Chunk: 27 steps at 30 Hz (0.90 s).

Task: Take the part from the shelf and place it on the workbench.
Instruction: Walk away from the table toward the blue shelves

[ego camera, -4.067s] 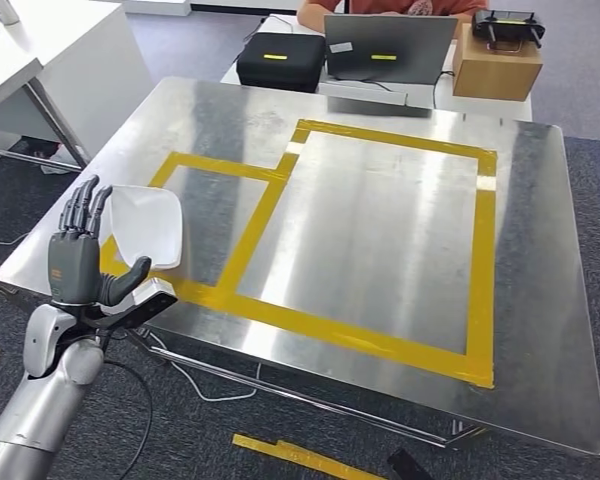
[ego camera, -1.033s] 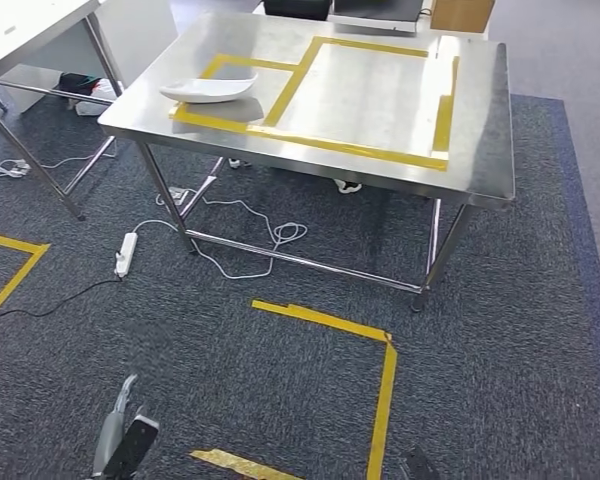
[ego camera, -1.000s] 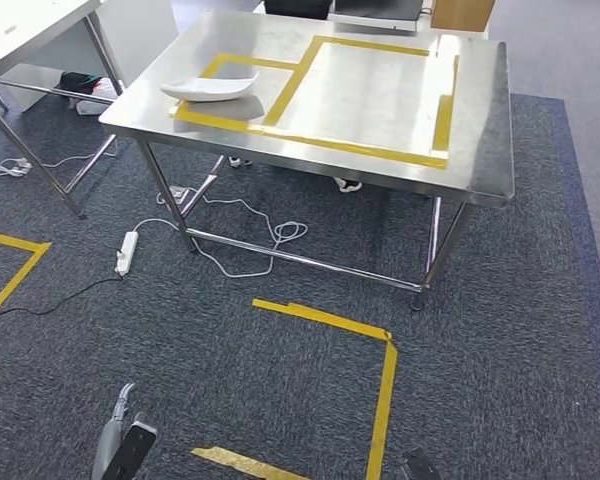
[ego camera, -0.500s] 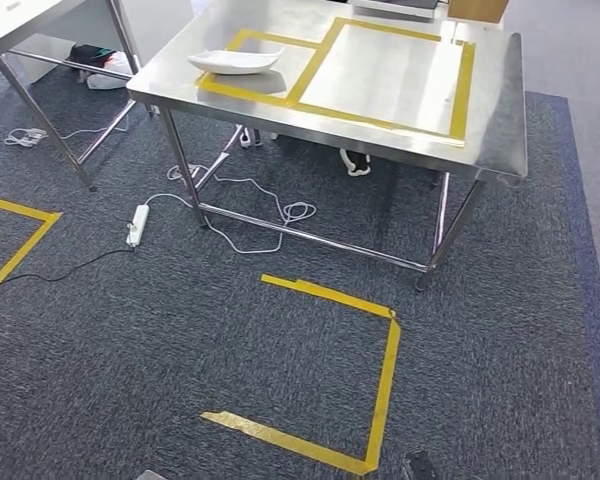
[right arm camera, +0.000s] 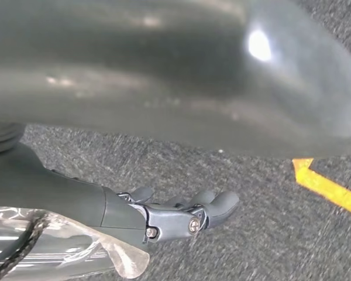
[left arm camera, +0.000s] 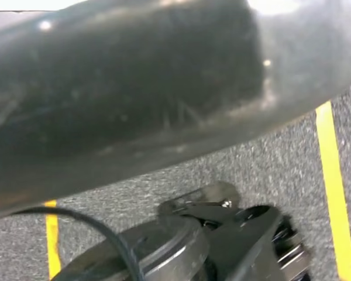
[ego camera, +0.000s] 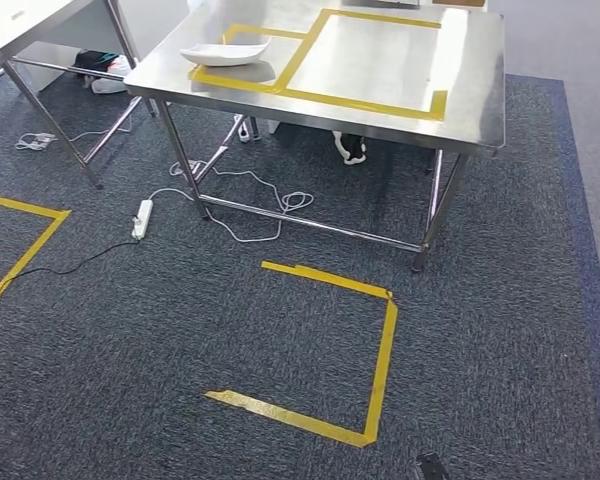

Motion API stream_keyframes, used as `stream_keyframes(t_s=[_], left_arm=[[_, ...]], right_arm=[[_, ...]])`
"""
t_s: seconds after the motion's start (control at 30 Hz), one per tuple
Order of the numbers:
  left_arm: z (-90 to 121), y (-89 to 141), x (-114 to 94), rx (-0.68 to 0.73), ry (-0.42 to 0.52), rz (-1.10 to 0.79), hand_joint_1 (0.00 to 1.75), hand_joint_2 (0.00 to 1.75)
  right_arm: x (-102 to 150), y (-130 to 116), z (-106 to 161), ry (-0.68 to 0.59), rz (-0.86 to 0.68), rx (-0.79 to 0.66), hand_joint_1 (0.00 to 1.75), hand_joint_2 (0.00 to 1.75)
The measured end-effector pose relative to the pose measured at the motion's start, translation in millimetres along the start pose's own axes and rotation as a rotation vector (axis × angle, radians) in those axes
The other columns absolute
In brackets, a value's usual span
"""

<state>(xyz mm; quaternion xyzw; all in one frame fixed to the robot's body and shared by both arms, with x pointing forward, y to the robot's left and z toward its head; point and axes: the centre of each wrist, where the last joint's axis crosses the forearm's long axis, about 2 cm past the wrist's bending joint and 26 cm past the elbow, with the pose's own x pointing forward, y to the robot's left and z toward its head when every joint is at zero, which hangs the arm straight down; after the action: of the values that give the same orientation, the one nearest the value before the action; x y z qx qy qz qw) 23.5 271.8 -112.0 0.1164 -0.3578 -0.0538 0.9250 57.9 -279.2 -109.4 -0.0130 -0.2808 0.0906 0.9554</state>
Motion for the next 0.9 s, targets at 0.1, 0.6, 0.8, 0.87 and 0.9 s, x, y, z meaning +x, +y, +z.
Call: stream_keyframes(t_s=[0.1, 0.6, 0.8, 0.87, 0.9], left_arm=[[0.2, -0.1, -0.2, -0.004, 0.0, -0.004, 0.0, 0.0], [-0.2, -2.2, 1.2, -0.023, -0.004, -0.007, 0.0, 0.0], [-0.3, -3.2, 1.7, -0.033, -0.008, -0.008, 0.0, 0.0], [0.0, -3.1, 1.2, -0.034, -0.006, -0.009, 0.0, 0.0], [0.2, -3.1, 0.9, -0.034, -0.006, -0.009, 0.0, 0.0]], right_arm=[[-0.9, 0.2, 0.4, 0.002, 0.0, 0.0, 0.0, 0.0], [-3.2, 2.1, 1.6, 0.004, -0.007, -0.002, 0.0, 0.0], [-2.0, 1.8, 1.0, -0.013, -0.015, 0.003, 0.0, 0.0], [-3.7, 3.0, 1.9, -0.011, -0.02, 0.01, 0.0, 0.0], [-3.9, 3.4, 2.0, -0.012, -0.021, 0.011, 0.0, 0.0]])
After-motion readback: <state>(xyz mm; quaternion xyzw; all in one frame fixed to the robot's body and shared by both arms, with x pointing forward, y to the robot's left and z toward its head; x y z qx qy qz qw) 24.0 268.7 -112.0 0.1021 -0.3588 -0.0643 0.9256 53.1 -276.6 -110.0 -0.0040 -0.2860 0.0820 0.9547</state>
